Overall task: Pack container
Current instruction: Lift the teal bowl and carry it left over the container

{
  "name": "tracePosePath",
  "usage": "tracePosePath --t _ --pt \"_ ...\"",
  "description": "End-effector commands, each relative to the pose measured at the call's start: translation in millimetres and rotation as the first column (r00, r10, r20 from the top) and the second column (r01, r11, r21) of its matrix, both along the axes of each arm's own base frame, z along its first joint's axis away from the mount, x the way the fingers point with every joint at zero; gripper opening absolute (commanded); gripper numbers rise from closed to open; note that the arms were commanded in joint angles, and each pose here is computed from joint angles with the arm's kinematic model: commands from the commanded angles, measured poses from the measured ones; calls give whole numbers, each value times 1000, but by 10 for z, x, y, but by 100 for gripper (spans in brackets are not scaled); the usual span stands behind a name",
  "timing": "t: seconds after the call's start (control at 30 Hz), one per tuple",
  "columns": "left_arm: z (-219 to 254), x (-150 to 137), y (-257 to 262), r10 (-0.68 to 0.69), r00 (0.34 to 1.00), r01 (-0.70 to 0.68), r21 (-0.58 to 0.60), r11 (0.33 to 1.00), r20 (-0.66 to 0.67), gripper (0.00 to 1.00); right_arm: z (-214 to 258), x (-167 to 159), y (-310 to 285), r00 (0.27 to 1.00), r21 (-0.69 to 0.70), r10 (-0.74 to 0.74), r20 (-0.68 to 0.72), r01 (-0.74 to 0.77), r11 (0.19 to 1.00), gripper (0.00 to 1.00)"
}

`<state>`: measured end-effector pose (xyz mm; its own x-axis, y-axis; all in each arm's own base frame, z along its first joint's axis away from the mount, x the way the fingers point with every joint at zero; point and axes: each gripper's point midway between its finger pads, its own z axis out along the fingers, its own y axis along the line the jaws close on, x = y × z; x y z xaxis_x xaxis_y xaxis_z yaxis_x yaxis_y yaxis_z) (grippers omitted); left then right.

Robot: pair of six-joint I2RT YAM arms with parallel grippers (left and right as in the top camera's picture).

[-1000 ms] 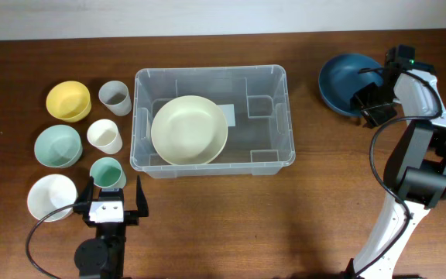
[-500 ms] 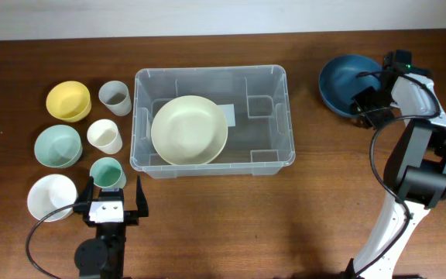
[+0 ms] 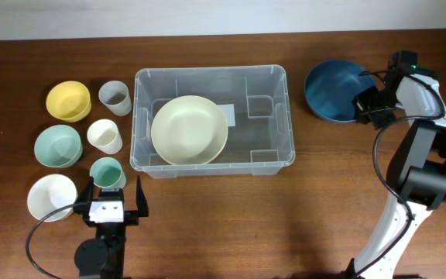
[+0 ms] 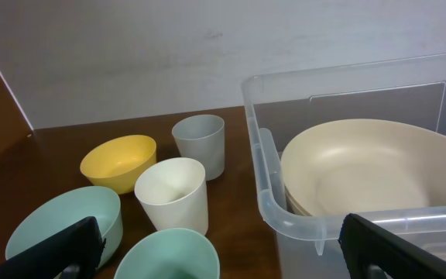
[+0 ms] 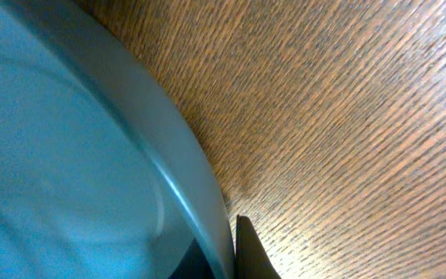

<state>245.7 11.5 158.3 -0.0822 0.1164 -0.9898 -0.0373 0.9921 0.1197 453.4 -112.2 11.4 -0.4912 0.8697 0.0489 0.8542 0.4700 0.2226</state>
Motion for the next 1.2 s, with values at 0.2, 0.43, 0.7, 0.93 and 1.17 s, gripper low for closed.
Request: tracePosePath --t 0.2,0.43,0.7,0.93,1.17 --pt "-21 -1 16 6 1000 -6 16 1000 -3 99 388 317 151 961 238 100 259 -164 957 4" --pt "-21 -1 16 6 1000 -6 16 1000 -3 99 1438 573 465 765 285 197 614 -447 848 4" --pt "-21 -1 16 6 1000 -6 16 1000 -3 99 2445 397 860 590 201 250 767 -592 781 4" --pt "-21 -1 16 6 1000 -6 16 1000 -3 99 2813 -18 1749 490 45 469 735 -725 687 4" --pt "-21 -1 16 6 1000 -6 16 1000 -3 99 2424 -250 2582 471 -58 693 546 -804 592 4"
